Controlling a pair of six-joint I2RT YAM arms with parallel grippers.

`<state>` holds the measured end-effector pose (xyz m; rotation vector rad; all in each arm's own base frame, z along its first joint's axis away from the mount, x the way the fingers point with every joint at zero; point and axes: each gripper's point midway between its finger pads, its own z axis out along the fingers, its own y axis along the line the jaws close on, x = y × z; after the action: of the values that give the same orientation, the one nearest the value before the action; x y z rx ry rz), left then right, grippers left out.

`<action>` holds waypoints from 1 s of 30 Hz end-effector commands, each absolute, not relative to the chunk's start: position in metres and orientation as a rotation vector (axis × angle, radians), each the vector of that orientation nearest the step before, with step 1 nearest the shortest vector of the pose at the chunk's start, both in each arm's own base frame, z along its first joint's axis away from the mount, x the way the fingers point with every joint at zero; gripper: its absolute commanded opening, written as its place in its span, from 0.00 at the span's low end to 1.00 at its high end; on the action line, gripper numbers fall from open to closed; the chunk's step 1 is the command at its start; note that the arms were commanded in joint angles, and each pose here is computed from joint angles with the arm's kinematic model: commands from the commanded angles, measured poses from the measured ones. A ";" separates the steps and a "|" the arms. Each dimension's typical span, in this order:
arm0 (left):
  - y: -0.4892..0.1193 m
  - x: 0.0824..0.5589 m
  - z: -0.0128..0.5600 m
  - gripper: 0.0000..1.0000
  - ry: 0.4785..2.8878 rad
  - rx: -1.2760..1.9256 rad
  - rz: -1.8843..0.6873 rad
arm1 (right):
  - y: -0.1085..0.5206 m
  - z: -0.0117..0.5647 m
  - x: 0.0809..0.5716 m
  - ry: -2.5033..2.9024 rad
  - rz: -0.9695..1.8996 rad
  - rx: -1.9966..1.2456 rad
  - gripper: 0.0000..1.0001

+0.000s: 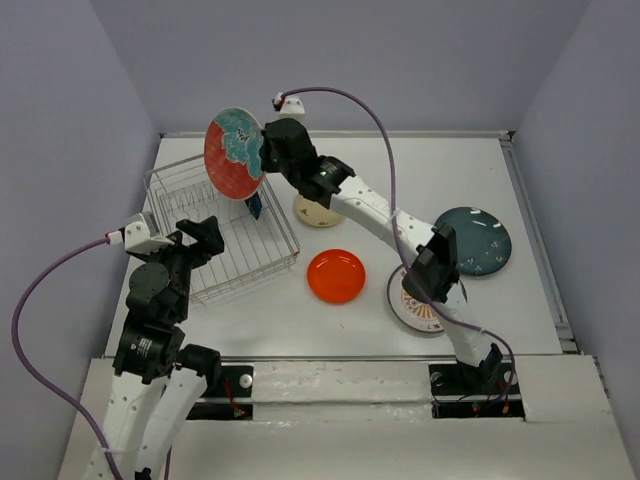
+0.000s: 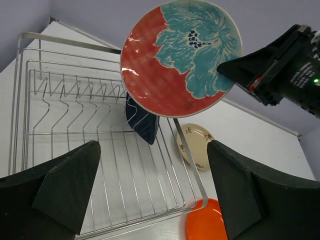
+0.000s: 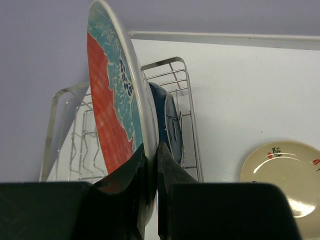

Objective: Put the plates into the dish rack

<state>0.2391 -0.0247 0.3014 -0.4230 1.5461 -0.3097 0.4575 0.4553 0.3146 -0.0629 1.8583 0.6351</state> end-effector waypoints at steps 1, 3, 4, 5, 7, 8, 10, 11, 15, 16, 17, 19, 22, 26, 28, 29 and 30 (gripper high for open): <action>-0.010 0.233 0.326 0.99 1.456 -0.486 -0.285 | 0.447 0.439 0.451 1.503 0.610 0.153 0.07; -0.007 0.231 0.327 0.99 1.449 -0.502 -0.277 | 0.452 0.433 0.453 1.484 0.551 0.166 0.07; -0.007 0.231 0.329 0.99 1.444 -0.509 -0.281 | 0.455 0.428 0.452 1.469 0.512 0.167 0.07; -0.006 0.230 0.330 0.99 1.441 -0.510 -0.281 | 0.458 0.426 0.451 1.459 0.500 0.170 0.07; -0.005 0.230 0.331 0.99 1.437 -0.516 -0.278 | 0.454 0.428 0.453 1.419 0.438 0.187 0.07; -0.005 0.230 0.331 0.99 1.437 -0.518 -0.277 | 0.461 0.429 0.450 1.393 0.442 0.196 0.07; -0.006 0.230 0.329 0.99 1.441 -0.514 -0.279 | 0.460 0.426 0.449 1.378 0.365 0.186 0.07; -0.007 0.230 0.330 0.99 1.441 -0.511 -0.281 | 0.464 0.427 0.444 1.366 0.353 0.182 0.07; -0.009 0.230 0.331 0.99 1.439 -0.503 -0.291 | 0.466 0.420 0.440 1.340 0.274 0.176 0.07; -0.009 0.230 0.331 0.99 1.441 -0.503 -0.291 | 0.465 0.419 0.440 1.340 0.257 0.170 0.07; -0.009 0.230 0.331 0.99 1.440 -0.501 -0.294 | 0.465 0.417 0.441 1.339 0.252 0.170 0.07; -0.010 0.231 0.330 0.99 1.443 -0.501 -0.292 | 0.463 0.416 0.441 1.333 0.241 0.174 0.07; -0.009 0.231 0.330 0.99 1.441 -0.505 -0.292 | 0.470 0.412 0.438 1.338 0.249 0.157 0.07; -0.008 0.230 0.331 0.99 1.435 -0.511 -0.293 | 0.478 0.381 0.444 1.379 0.204 0.137 0.07; -0.008 0.229 0.331 0.99 1.437 -0.514 -0.291 | 0.482 0.368 0.446 1.394 0.195 0.127 0.07; -0.006 0.229 0.331 0.99 1.434 -0.523 -0.289 | 0.484 0.358 0.448 1.404 0.188 0.125 0.07; -0.006 0.229 0.330 0.99 1.434 -0.526 -0.288 | 0.490 0.353 0.444 1.410 0.188 0.114 0.07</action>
<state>0.2349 -0.0135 0.3006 -0.4862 1.5299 -0.2698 0.4460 0.5006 0.3085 -0.1133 1.5296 0.0958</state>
